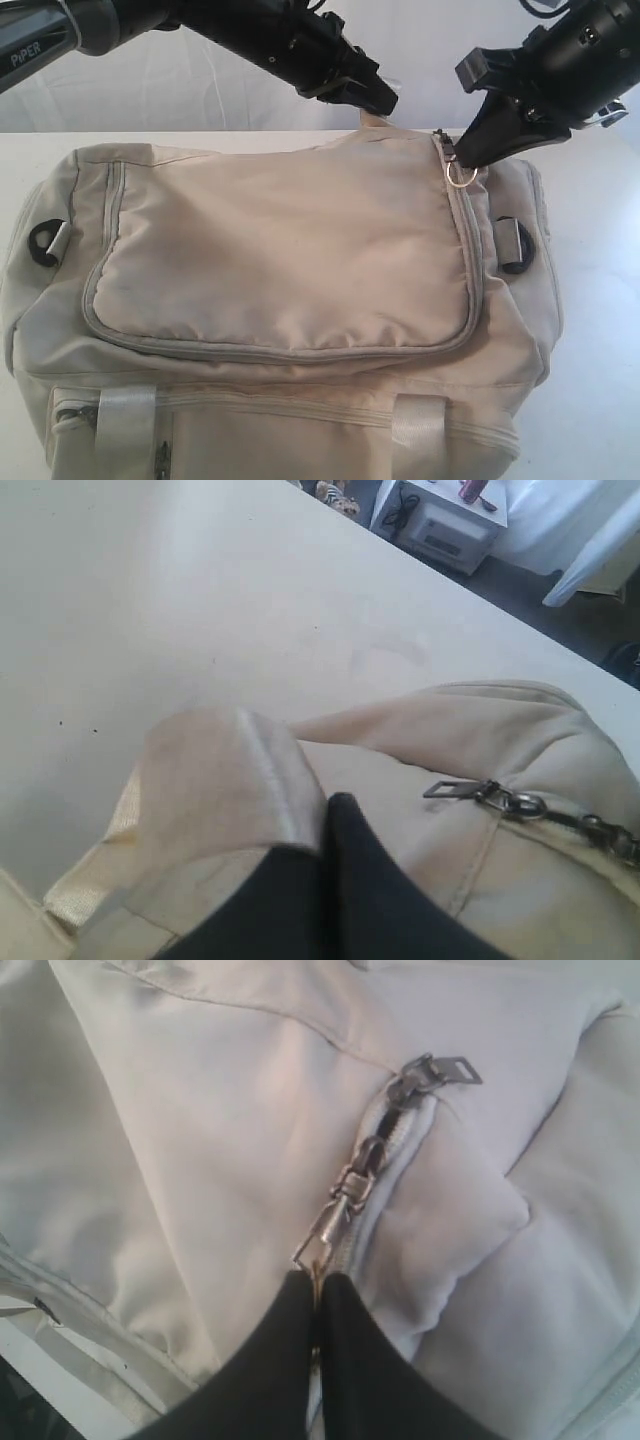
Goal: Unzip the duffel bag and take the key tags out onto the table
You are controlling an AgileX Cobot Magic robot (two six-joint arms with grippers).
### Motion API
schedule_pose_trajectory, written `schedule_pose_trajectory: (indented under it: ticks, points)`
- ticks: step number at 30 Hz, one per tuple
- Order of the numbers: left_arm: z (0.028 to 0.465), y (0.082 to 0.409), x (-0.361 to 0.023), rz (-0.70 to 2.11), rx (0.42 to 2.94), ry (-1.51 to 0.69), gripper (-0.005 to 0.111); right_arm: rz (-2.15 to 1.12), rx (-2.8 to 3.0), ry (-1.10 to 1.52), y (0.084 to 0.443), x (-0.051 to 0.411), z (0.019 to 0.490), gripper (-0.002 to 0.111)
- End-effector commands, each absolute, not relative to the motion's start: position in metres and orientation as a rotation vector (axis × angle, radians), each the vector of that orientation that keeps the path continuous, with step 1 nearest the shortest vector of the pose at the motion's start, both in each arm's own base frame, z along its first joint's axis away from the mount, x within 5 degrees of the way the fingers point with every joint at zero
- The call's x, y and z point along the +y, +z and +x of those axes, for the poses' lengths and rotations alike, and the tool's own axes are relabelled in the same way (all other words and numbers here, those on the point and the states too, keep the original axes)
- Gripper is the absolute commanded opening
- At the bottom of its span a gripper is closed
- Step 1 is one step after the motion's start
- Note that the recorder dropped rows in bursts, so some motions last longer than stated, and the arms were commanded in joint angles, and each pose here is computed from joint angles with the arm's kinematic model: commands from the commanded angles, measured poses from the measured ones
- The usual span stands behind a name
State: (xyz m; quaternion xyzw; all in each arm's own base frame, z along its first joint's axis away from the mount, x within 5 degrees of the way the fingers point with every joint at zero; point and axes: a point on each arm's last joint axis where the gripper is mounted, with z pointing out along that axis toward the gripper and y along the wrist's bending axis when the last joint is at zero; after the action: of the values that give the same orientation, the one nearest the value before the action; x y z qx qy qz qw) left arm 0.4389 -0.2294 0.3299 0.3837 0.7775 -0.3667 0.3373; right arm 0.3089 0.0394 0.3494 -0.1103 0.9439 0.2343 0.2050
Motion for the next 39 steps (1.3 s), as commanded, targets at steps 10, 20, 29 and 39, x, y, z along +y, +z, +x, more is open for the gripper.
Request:
schedule_pose_trajectory:
  ticks: [10,20,29,39]
  points:
    - [0.438,0.340,-0.228,0.945,2.012,-0.980,0.000,-0.303,2.586,0.628,0.367,0.039,0.276,0.000]
    - [0.439,0.339,-0.228,0.943,2.013,-0.979,0.000,-0.298,2.593,0.633,0.361,0.040,0.237,0.000]
    - [0.439,0.339,-0.228,0.943,2.013,-0.979,0.000,-0.263,2.650,0.665,0.337,0.041,0.200,0.000]
    - [0.440,0.340,-0.228,0.935,2.009,-0.975,0.000,-0.214,2.734,0.807,0.299,0.047,0.174,0.000]
